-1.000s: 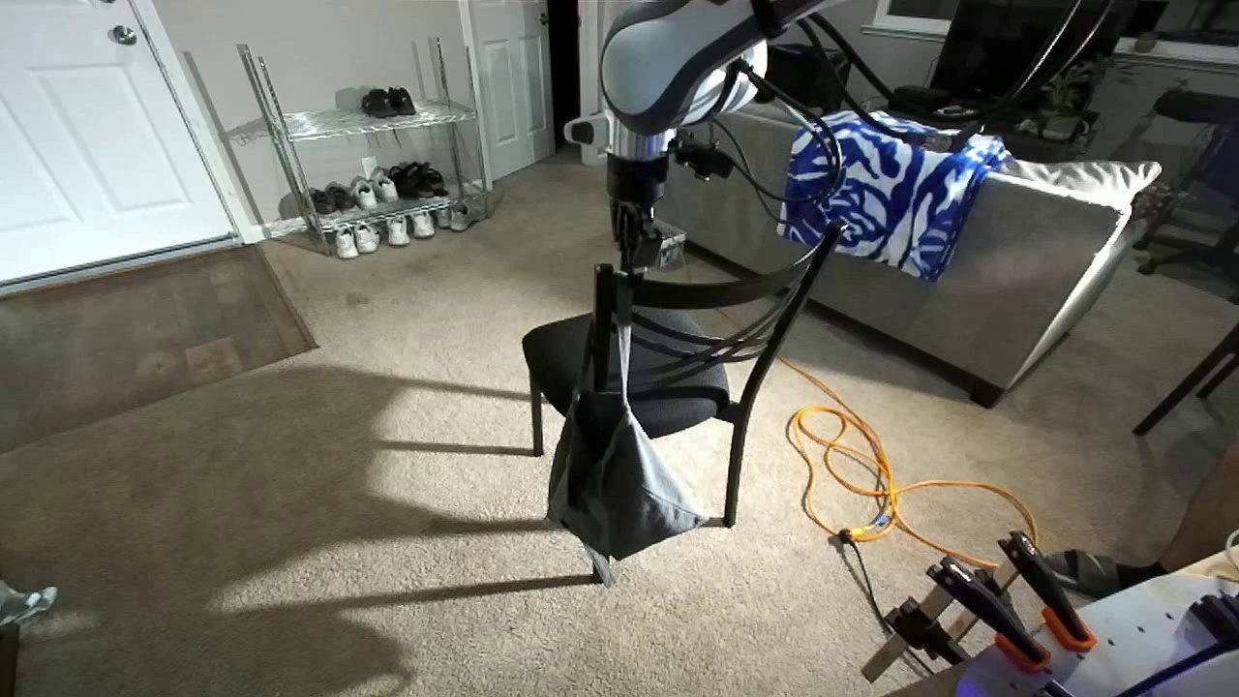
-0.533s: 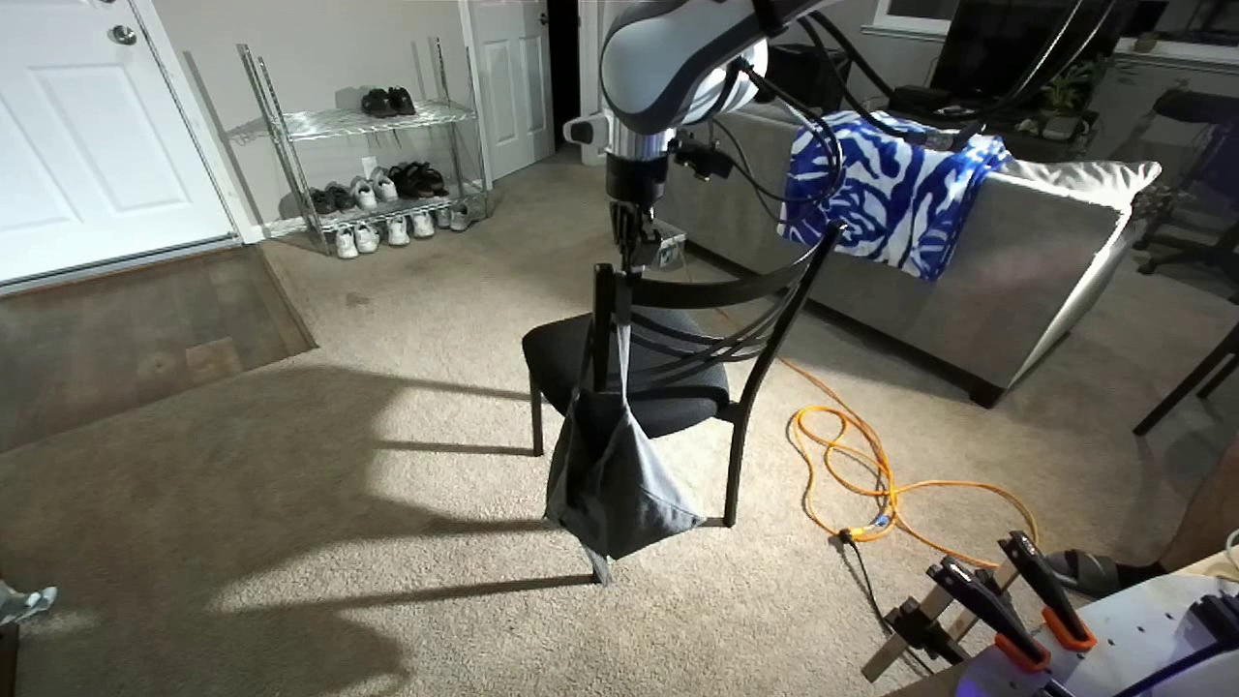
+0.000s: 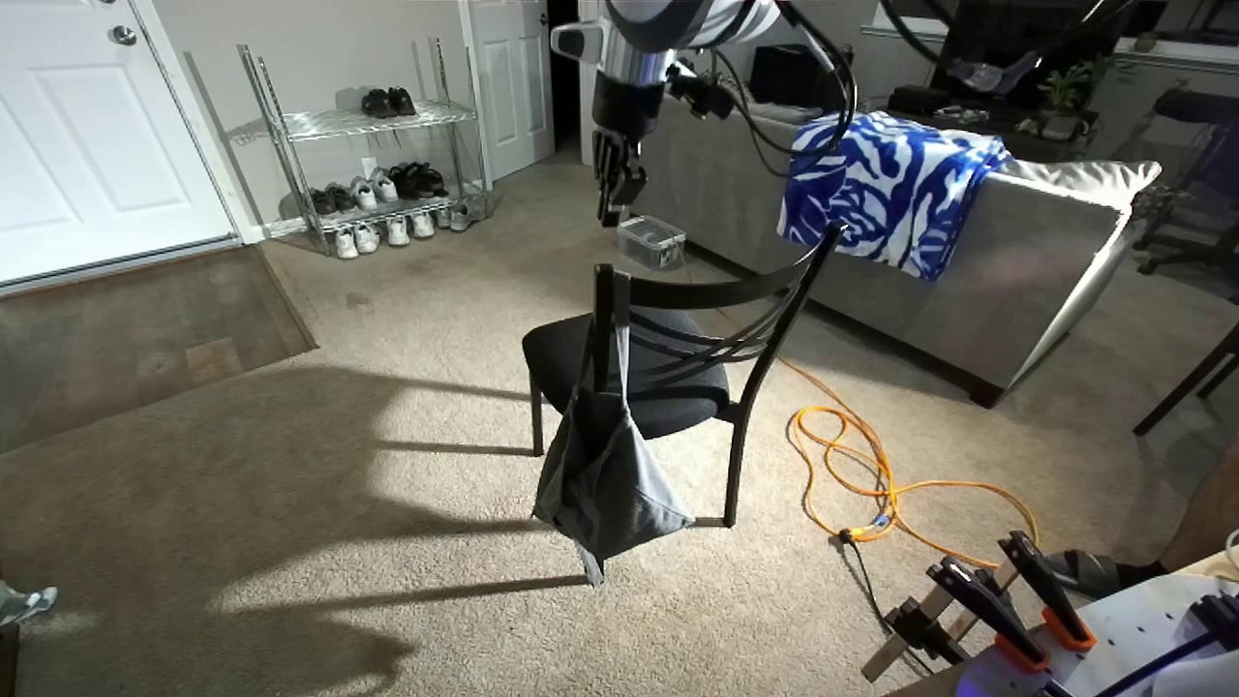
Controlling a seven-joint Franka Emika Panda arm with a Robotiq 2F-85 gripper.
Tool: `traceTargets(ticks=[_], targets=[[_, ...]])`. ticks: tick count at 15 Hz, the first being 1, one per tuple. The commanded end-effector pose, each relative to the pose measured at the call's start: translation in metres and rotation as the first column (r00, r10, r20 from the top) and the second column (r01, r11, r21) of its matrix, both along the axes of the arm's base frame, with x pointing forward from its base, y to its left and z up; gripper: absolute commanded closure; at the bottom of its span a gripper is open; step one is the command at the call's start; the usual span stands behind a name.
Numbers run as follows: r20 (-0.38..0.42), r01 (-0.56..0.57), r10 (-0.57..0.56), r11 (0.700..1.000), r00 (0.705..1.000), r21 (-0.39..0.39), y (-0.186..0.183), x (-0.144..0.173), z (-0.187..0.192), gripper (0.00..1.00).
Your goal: Move the grey bag to the right side of the chair
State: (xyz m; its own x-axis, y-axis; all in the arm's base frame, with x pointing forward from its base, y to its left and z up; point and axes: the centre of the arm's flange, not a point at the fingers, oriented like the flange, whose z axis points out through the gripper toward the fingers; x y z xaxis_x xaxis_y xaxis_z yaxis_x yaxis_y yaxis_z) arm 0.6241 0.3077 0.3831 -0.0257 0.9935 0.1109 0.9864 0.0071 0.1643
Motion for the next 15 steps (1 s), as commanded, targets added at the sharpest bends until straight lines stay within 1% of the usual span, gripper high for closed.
traceTargets(ticks=[1,3,5,6,7,8,9,15], targets=[[0.032,-0.021,0.020,0.998,0.999,0.056,-0.006,-0.026,0.040,0.96],[0.019,-0.012,0.011,0.998,1.000,0.066,-0.004,-0.025,0.044,0.96],[-0.012,0.010,-0.010,0.998,1.000,0.060,-0.006,-0.022,0.038,0.96],[-0.030,0.023,-0.022,0.998,0.999,0.051,-0.009,-0.018,0.031,0.82],[-0.045,0.033,-0.031,0.999,0.999,0.041,-0.012,-0.017,0.025,0.57],[-0.062,0.041,-0.039,0.999,0.997,0.028,-0.016,-0.014,0.017,0.57],[-0.078,0.048,-0.046,0.999,0.996,0.017,-0.019,-0.011,0.009,0.52],[-0.179,0.067,-0.074,0.997,0.981,-0.044,-0.035,0.004,-0.045,0.16]])
